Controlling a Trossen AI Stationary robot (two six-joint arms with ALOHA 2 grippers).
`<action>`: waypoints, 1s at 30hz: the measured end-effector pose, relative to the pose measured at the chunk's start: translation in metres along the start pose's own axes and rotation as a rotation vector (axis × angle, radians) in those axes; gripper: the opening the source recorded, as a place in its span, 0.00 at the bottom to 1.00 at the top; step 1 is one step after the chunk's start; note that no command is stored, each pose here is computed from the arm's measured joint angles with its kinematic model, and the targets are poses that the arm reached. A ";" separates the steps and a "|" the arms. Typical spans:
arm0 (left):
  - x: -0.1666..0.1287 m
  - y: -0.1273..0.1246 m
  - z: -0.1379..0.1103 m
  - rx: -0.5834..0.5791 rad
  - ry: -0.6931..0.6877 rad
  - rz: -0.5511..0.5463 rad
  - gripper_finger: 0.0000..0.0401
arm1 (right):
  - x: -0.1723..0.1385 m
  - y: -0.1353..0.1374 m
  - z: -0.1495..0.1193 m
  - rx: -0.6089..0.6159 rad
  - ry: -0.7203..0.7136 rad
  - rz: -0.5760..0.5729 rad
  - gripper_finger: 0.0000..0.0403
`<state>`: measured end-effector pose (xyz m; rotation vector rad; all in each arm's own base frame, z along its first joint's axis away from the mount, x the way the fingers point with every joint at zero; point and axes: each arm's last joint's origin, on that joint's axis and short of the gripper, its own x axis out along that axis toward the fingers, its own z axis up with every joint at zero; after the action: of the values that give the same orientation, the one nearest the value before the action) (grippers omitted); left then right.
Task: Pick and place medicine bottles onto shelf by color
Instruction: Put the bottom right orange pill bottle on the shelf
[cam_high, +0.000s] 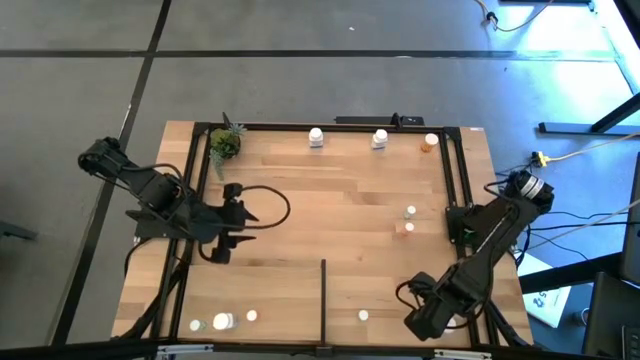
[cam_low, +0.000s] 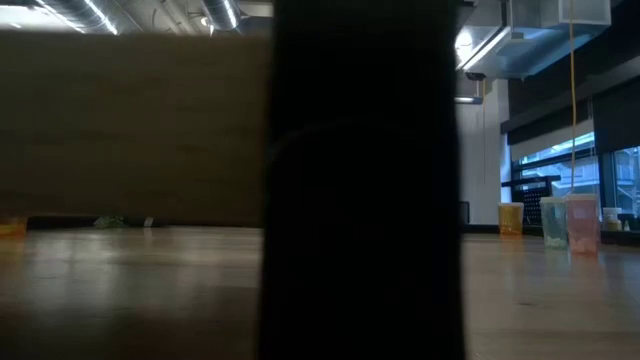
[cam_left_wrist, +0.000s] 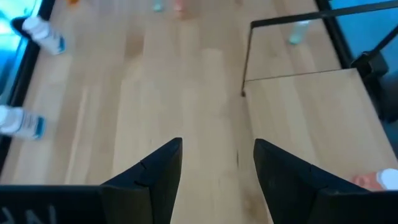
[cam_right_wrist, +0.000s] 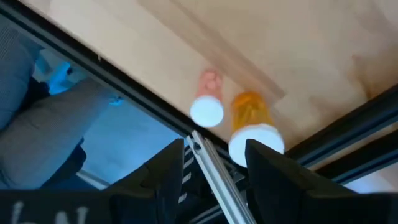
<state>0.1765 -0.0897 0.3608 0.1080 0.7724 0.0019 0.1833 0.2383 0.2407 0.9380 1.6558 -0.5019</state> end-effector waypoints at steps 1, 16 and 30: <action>0.001 0.000 0.001 0.015 -0.007 -0.006 0.48 | 0.002 -0.001 -0.001 -0.003 0.003 -0.008 0.43; 0.001 -0.002 0.005 0.118 -0.041 -0.050 0.48 | 0.010 -0.005 -0.022 -0.086 -0.020 0.024 0.43; 0.000 -0.006 0.013 0.149 -0.109 -0.131 0.48 | 0.011 -0.007 -0.028 -0.111 -0.029 0.022 0.43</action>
<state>0.1850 -0.0969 0.3692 0.1975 0.6690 -0.1850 0.1602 0.2581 0.2372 0.8626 1.6285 -0.4028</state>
